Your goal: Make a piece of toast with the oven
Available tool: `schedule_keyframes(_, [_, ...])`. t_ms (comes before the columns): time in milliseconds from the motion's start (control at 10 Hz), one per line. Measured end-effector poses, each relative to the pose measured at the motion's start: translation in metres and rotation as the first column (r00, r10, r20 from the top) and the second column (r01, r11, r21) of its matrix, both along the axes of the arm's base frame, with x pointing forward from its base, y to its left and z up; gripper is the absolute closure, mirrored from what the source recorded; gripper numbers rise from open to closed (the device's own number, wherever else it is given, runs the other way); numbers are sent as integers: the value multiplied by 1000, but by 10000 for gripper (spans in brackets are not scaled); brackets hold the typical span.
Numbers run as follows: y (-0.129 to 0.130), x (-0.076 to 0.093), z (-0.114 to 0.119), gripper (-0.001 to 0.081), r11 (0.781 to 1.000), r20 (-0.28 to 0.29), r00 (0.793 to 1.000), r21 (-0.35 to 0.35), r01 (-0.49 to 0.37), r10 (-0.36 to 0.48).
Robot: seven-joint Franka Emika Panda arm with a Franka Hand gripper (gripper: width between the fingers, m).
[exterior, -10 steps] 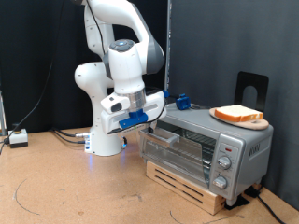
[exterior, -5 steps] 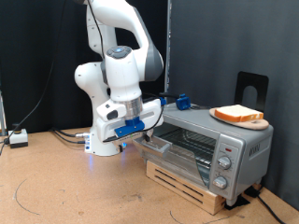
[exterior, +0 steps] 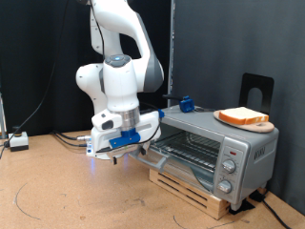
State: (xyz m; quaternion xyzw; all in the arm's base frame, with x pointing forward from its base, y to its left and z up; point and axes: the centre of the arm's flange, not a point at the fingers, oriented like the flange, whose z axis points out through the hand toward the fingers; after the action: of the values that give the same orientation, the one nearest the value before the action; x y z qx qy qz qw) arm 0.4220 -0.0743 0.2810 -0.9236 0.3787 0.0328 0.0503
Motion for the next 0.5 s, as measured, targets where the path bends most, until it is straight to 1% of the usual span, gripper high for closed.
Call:
schedule_keyframes(200, [-7,10,-13,-3,998,-4,998,15,59,-59])
schedule_keyframes(500, [-14,32,-35,-3,987,-32,988,54,151,-149])
